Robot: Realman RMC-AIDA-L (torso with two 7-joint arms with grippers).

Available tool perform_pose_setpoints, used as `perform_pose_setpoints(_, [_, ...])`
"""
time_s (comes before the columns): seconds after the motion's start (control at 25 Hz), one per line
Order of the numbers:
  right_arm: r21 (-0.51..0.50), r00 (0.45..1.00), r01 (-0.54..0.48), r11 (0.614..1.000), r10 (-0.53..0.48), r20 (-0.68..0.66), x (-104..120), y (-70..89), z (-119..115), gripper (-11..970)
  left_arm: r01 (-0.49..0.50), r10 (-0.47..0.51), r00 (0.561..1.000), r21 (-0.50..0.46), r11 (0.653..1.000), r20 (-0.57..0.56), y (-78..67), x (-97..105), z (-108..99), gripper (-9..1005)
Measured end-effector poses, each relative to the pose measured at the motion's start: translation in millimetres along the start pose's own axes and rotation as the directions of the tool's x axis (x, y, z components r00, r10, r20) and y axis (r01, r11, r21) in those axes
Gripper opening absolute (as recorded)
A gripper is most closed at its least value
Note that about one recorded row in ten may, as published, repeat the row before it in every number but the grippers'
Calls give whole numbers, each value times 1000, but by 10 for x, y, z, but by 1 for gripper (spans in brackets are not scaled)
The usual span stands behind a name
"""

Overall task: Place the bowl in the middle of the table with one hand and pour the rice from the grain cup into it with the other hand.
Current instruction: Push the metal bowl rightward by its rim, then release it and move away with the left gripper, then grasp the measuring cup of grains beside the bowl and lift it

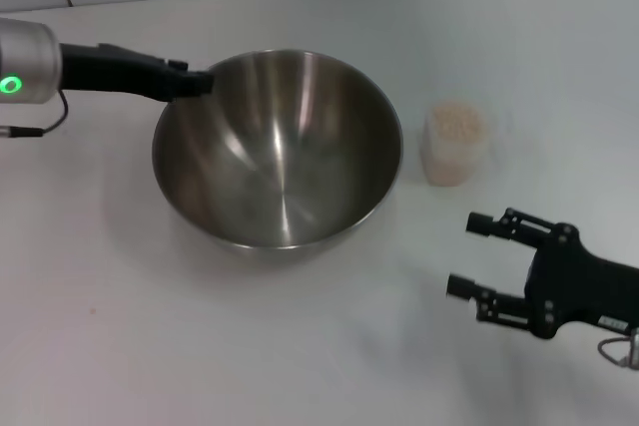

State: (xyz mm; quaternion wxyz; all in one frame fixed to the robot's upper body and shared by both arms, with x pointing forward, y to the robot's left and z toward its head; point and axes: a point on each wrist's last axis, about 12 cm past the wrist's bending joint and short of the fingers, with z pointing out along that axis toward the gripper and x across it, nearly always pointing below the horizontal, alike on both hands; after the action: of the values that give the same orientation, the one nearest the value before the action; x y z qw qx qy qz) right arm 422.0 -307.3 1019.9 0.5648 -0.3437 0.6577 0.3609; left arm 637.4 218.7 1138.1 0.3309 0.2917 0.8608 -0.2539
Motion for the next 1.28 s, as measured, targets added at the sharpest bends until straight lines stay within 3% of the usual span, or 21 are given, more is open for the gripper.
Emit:
perform_pose_setpoints(0.04, [53,1000,-20,998,19,13,12,-19,-36,744,-80,78,994,30,996,74,-21,33,-213,212])
perform_pose_setpoints(0.12, [95,999,-31,995,29,20,30,-25,-56,742,-140,132,981,46,989,141,-43,93,-381,256])
perform_pose_setpoints(0.16, [191,998,-54,980,48,33,76,-44,-100,741,-220,201,955,66,973,217,-83,245,-568,278])
perform_pose_setpoints(0.2, [191,998,-54,980,48,33,76,-44,-100,740,-220,201,955,66,973,217,-83,245,-568,300])
perform_pose_setpoints(0.24, [312,996,-80,947,68,49,136,-69,-140,738,-267,240,935,73,961,261,-105,364,-679,322])
perform_pose_setpoints(0.28, [312,996,-80,947,68,49,136,-69,-140,737,-300,266,919,76,951,291,-126,439,-742,344])
perform_pose_setpoints(0.32, [371,996,-89,924,73,55,160,-90,-163,736,-352,308,893,82,932,328,-155,608,-847,476])
perform_pose_setpoints(0.36, [470,995,-95,877,72,67,201,-127,-205,735,-372,326,886,85,924,328,-152,772,-928,607])
perform_pose_setpoints(0.4, [470,995,-95,877,72,67,201,-127,-205,734,-372,326,886,85,924,328,-152,772,-928,647])
perform_pose_setpoints(0.44, [555,994,-99,826,62,85,240,-165,-232,733,-378,332,886,88,922,324,-148,850,-961,686])
perform_pose_setpoints(0.48, [582,994,-103,807,58,96,250,-181,-227,732,-378,333,888,92,921,317,-131,1003,-1006,726])
perform_pose_setpoints(0.52, [582,994,-103,807,58,96,250,-181,-227,730,-378,333,888,92,921,317,-131,1003,-1006,765])
perform_pose_setpoints(0.56, [614,993,-106,783,53,103,255,-236,-185,729,-371,326,891,92,924,316,-113,1110,-1020,805])
perform_pose_setpoints(0.76, [619,996,-90,780,70,56,238,-422,15,723,-353,305,899,107,930,314,-99,1217,-995,830])
perform_pose_setpoints(0.96, [609,995,-86,789,93,21,220,-541,211,718,-360,310,905,136,923,291,-129,1193,-913,840])
perform_pose_setpoints(1.28, [609,995,-81,789,99,4,207,-597,281,708,-360,315,913,149,921,260,-133,1155,-850,840])
